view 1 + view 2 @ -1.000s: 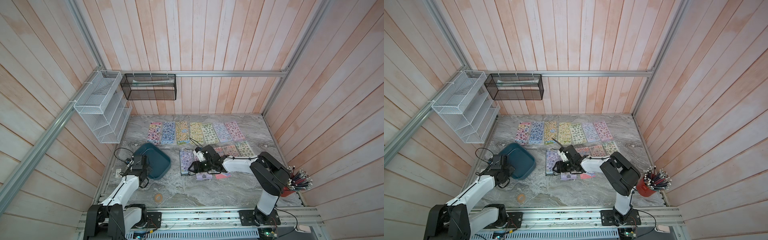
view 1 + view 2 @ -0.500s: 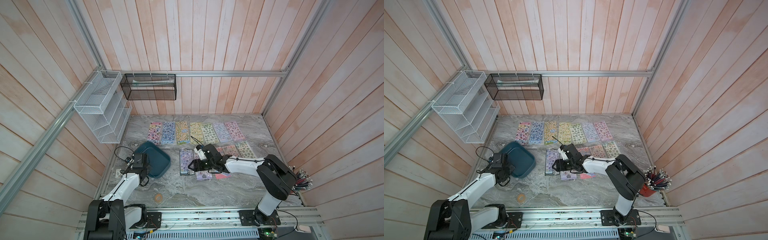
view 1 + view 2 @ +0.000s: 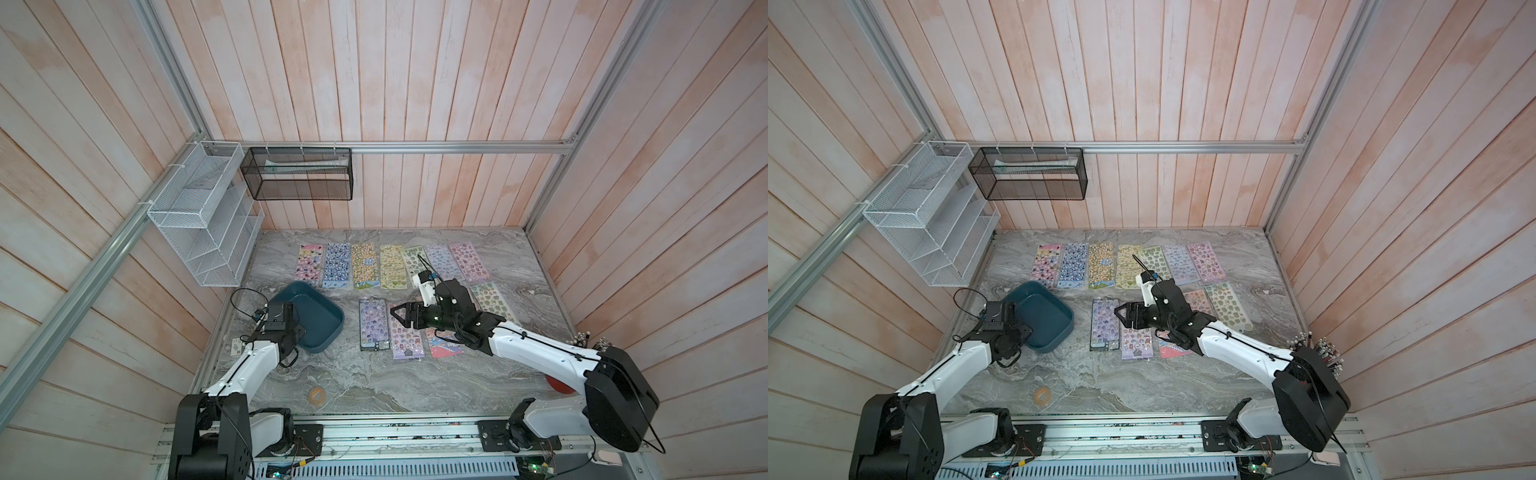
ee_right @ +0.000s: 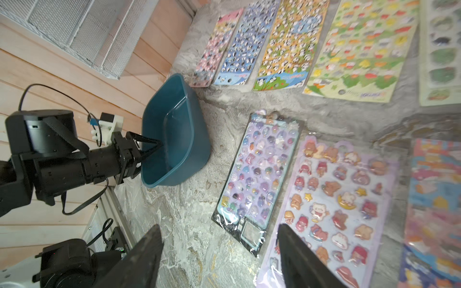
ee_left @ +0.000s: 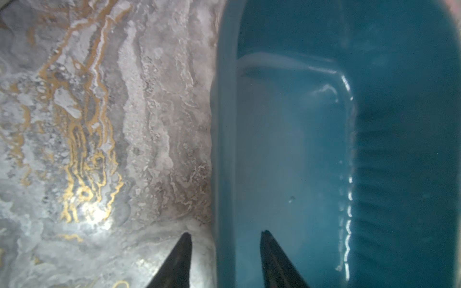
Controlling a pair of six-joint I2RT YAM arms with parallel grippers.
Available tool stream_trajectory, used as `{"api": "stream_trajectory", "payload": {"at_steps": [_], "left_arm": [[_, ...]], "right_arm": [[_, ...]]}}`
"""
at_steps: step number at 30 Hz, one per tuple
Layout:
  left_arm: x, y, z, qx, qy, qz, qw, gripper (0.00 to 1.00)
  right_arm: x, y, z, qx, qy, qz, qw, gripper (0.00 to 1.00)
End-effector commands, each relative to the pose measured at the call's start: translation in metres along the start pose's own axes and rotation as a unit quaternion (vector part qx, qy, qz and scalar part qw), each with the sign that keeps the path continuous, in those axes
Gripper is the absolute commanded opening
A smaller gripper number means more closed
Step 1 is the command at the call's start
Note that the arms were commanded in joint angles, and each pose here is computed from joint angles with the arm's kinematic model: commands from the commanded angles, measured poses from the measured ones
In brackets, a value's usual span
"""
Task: Take the stickers out of the storage box
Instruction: Adjust the sticker at the center of the board.
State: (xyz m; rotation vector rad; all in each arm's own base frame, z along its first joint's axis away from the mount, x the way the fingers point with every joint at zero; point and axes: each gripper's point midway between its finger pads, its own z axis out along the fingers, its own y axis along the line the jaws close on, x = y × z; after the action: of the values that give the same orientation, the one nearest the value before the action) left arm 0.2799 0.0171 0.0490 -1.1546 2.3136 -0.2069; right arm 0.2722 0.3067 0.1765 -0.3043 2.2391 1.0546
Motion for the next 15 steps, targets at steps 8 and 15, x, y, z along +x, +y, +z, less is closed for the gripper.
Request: {"api": "stream_trajectory", "payload": {"at_steps": [8,15], "left_arm": [[-0.038,-0.039,-0.077,0.108,-0.091,0.054,0.989,1.00],[-0.064,-0.053,-0.135,0.162,-0.197,0.136,0.957,1.00]], "right_arm": [[-0.042,-0.044,-0.073,0.057,-0.125,-0.002,0.991,0.93],[-0.079,-0.122,-0.150,0.205,-0.244,0.032,0.947,0.98]]}}
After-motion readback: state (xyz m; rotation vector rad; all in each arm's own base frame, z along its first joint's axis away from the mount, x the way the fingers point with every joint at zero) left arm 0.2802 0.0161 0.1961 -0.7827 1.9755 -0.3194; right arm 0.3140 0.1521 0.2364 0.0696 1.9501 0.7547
